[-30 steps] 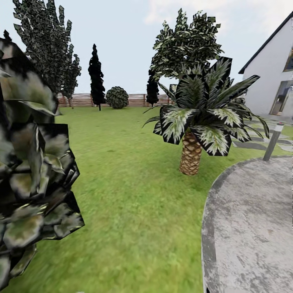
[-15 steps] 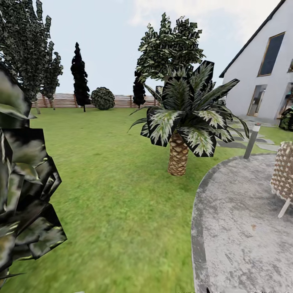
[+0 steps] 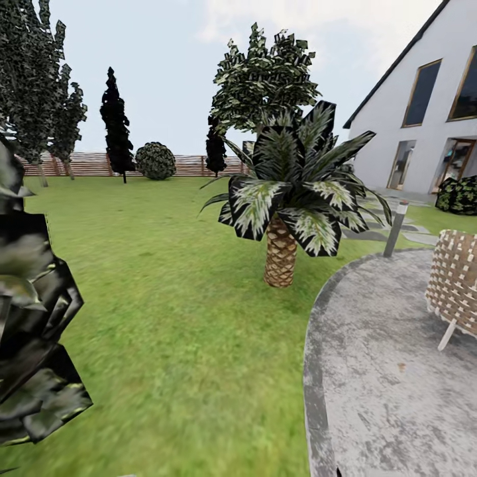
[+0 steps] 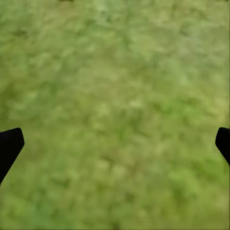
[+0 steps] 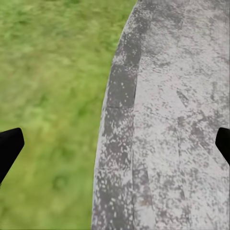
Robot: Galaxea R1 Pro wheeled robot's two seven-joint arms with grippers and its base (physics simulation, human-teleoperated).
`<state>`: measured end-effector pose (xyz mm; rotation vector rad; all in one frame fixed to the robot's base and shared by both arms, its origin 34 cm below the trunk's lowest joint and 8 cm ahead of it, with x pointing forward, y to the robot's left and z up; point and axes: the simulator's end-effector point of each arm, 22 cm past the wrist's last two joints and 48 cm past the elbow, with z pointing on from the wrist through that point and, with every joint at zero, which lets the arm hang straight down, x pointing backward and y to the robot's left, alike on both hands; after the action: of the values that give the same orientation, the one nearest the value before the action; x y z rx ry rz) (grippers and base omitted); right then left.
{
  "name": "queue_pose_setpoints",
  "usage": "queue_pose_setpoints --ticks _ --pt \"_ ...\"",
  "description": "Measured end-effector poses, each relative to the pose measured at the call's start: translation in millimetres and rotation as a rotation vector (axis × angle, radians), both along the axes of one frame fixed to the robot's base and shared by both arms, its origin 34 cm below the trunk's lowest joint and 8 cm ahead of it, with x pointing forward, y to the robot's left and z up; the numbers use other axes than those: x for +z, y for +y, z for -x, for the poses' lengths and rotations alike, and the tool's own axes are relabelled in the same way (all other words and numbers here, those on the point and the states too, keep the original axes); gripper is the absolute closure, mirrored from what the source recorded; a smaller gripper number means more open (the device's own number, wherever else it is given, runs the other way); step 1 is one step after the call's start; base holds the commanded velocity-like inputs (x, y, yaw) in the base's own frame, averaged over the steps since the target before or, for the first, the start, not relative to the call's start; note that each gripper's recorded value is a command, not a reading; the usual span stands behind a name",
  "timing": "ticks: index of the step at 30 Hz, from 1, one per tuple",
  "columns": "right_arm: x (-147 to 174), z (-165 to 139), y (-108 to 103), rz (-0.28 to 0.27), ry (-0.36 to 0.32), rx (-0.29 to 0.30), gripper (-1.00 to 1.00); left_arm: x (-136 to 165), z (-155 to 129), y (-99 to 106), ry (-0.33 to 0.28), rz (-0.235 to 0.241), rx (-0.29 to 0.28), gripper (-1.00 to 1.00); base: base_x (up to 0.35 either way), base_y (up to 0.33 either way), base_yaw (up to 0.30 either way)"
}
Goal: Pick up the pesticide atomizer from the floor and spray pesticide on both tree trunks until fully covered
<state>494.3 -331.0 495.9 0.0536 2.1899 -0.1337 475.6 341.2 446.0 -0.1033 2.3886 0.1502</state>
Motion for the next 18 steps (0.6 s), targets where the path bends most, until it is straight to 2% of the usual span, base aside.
queue_pose_setpoints --ticks 18 --pt "0.1 -0.1 0.0 0.000 -0.001 0.000 -1.00 0.0 0.0 0.1 0.000 0.000 0.000 -1.00 0.335 0.000 0.000"
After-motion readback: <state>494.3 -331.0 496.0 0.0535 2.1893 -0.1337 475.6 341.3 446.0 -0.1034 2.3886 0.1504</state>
